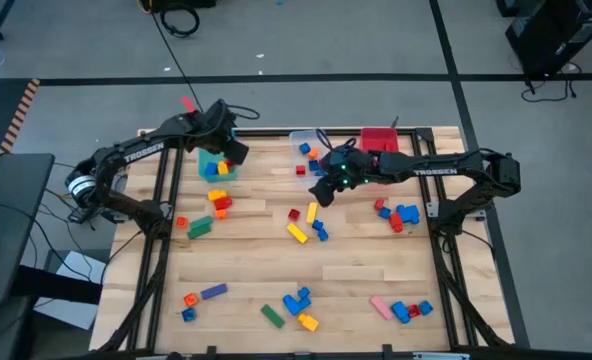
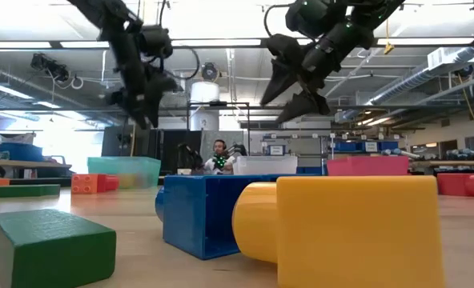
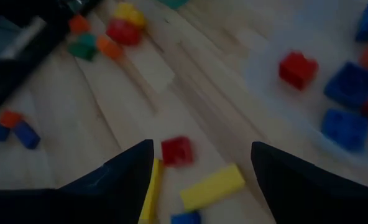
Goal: Sort blocks by size
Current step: Put the blue 1 stud game piece into the blue bin
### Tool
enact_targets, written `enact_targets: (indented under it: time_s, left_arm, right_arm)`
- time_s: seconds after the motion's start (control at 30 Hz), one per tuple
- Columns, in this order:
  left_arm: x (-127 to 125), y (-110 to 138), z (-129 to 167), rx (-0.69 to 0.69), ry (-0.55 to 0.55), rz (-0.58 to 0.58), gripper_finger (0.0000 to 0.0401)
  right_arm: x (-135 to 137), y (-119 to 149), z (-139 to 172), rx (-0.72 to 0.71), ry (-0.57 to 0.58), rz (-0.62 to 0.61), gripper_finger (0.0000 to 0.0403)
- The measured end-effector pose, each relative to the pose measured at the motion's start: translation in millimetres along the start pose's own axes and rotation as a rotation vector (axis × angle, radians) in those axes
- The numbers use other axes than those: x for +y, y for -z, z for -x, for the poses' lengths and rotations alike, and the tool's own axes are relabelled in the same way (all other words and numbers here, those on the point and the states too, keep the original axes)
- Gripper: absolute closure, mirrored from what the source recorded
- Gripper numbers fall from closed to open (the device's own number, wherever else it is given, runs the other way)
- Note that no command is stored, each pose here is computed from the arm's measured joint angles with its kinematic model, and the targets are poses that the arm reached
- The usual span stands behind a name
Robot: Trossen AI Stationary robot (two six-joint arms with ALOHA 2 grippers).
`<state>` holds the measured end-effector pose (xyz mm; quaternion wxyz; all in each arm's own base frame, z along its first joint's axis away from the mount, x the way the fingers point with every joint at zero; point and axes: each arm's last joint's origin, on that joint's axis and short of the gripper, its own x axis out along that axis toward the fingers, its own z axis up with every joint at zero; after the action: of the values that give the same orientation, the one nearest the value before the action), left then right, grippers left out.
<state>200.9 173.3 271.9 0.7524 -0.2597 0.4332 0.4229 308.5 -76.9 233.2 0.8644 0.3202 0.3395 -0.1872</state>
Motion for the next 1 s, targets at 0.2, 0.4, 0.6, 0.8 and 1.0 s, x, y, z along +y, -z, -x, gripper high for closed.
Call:
enact_targets:
  time_s: [0.2, 0.4, 0.6, 0.8, 1.0]
  left_arm:
    - [-36.7, 6.0, 21.7, 0.001, 0.055, -0.081, 0.0225]
    - [-71.8, 19.5, 37.4, -0.011, 0.137, -0.114, 0.0229]
    - [-102.9, 41.3, 49.4, -0.003, 0.217, -0.161, 0.0229]
    - [-141.1, 67.4, 68.3, -0.055, 0.369, -0.279, 0.0230]
    - [-176.3, 105.2, 95.8, -0.157, 0.542, -0.624, 0.0230]
  right_arm:
    - [-10.2, 18.1, 6.1, 0.154, 0.164, -0.023, 0.0129]
    - [-4.2, 35.9, 29.8, 0.177, 0.364, 0.118, 0.0135]
    - [3.3, 62.4, 63.4, 0.064, 0.408, 0.207, 0.0134]
    - [-5.8, 93.5, 86.2, 0.041, 0.346, 0.172, 0.0135]
    - [-9.4, 110.7, 96.3, 0.052, 0.276, 0.138, 0.0135]
